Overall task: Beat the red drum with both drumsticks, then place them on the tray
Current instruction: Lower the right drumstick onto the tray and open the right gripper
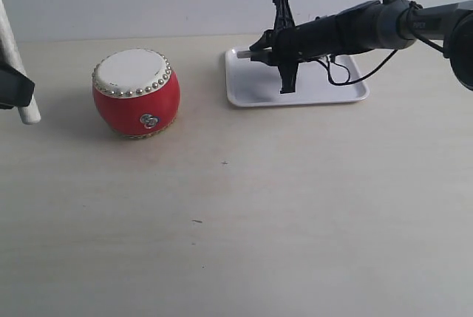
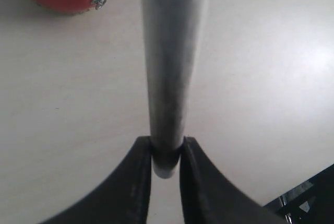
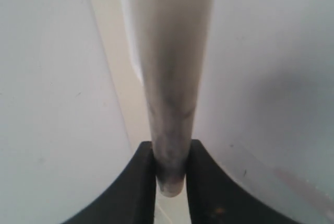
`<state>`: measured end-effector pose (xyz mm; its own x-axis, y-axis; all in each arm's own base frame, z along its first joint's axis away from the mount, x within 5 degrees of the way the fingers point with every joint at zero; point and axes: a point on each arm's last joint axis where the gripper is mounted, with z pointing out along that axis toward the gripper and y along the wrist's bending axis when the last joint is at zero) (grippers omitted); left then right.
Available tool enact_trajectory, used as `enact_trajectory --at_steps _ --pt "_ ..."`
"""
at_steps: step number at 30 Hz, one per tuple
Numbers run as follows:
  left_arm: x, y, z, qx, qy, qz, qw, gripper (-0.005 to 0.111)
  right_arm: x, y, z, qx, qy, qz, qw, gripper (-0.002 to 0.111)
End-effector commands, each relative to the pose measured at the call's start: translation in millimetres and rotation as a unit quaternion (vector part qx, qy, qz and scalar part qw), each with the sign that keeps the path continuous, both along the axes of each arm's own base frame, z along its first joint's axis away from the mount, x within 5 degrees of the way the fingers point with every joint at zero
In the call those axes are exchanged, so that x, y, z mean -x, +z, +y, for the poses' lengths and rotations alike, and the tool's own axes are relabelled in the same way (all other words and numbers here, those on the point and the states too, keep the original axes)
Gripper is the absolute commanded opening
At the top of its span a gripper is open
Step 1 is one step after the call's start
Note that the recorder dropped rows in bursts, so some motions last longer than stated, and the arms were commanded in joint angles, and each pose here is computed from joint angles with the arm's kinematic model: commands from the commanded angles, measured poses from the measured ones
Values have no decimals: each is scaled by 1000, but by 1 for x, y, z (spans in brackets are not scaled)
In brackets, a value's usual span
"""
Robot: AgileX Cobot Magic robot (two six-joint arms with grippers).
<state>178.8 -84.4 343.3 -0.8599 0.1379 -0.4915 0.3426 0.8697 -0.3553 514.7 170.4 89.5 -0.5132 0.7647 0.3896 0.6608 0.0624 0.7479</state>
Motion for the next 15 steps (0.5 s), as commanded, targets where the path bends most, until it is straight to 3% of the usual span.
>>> enact_trajectory --at_steps 1,9,15 --pt "1 1 0 5 -1 0 1000 0 1 -10 7 -53 15 -7 998 0" --pt "4 0 0 0 -9 14 1000 0 -1 -13 5 -51 3 -14 999 9" --pt "4 0 0 0 -10 14 1000 0 -2 -13 5 -51 1 -14 999 25"
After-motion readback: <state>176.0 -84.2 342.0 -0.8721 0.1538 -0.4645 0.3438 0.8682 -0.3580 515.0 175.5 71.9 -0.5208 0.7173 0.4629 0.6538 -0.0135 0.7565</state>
